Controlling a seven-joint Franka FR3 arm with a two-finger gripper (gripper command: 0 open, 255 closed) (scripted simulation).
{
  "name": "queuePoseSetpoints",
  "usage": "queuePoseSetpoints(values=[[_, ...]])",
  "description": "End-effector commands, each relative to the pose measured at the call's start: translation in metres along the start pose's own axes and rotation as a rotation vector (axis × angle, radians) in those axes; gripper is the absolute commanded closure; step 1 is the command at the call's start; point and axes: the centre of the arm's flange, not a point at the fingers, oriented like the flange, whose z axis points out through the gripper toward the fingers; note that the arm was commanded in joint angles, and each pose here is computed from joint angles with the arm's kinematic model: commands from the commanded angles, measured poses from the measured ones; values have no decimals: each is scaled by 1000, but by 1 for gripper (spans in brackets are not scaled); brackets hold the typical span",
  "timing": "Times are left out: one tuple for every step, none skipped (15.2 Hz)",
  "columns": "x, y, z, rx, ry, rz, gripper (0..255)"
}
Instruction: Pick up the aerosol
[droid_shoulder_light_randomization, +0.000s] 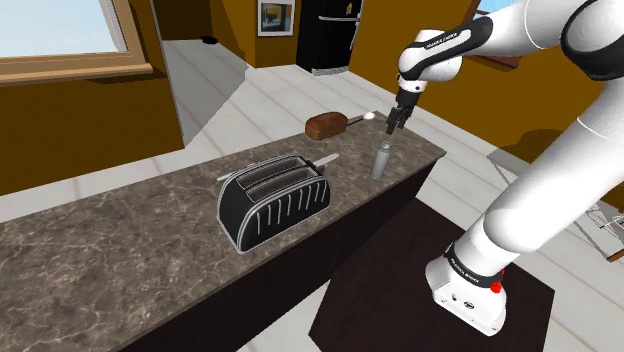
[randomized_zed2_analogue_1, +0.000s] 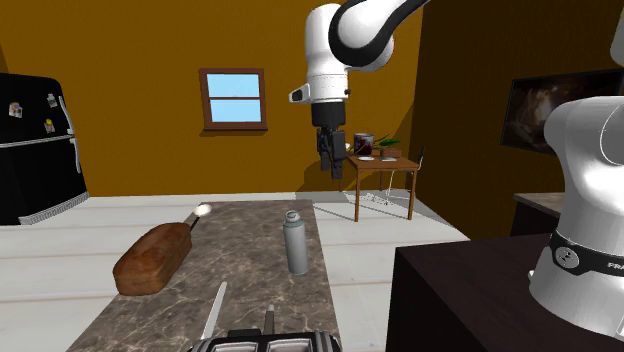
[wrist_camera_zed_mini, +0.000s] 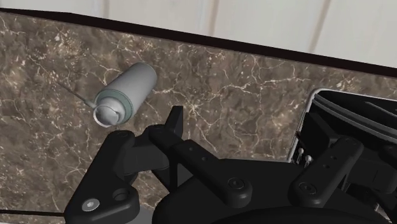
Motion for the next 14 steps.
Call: queuePoseSetpoints(values=[[8, 21, 15, -2, -6, -7, 0], [13, 31, 23, -2, -9, -9, 0], [17, 40, 31, -2, -12, -12, 0], [22, 50, 39, -3, -15, -14, 0], [26, 60, 46, -3, -18, -17, 0], [31, 70, 54, -3, -21, -19, 0], [35, 80, 62, -3, -23, -22, 0], [39, 90, 70, -4, -26, -24, 0], [44, 99, 78, -4, -29, -27, 0], [48, 109, 85, -4, -32, -30, 0], [53, 119, 93, -5, -35, -32, 0], [57, 129, 101, -5, -38, -35, 0], [62, 139, 109, -5, -41, -37, 0], [66, 148, 117, -6, -43, -40, 0]])
